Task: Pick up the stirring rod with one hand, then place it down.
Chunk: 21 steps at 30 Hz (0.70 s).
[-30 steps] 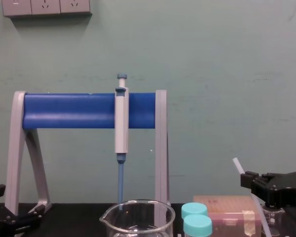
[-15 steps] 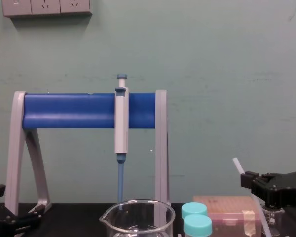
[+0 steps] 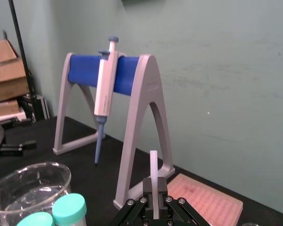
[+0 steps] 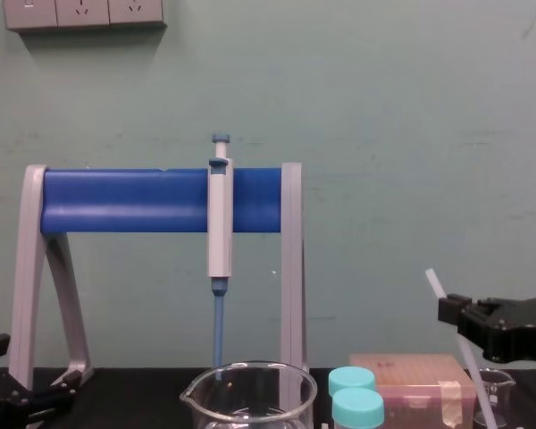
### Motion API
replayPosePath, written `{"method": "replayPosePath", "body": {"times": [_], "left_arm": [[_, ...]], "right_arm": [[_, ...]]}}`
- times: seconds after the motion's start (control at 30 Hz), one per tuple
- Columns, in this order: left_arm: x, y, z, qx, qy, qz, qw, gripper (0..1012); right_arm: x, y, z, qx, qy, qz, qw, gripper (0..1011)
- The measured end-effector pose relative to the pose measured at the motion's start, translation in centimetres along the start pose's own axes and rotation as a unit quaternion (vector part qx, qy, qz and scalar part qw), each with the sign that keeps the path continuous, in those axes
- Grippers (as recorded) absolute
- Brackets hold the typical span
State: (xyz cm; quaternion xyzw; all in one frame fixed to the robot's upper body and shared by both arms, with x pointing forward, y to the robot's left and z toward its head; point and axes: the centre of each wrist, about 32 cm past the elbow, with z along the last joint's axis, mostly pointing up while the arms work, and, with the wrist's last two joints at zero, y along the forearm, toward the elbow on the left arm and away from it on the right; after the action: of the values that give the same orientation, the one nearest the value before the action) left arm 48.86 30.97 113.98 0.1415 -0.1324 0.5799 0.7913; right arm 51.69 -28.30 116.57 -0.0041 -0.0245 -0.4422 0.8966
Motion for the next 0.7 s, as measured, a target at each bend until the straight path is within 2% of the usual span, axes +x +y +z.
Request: {"method": "replayPosePath", "body": {"times": [0.2,0.7], "left_arm": [[0.0,0.0,0.0,0.0,0.0,0.0,1.0,1000],[0.0,0.0,0.0,0.0,0.0,0.0,1.0,1000]], "right_arm": [[-0.03,-0.2,0.3,0.018,0.005,0.003,0.9998,58],[-0.07,-0.4,2.1,0.073,0.002,0.012,0.9972,58]]}}
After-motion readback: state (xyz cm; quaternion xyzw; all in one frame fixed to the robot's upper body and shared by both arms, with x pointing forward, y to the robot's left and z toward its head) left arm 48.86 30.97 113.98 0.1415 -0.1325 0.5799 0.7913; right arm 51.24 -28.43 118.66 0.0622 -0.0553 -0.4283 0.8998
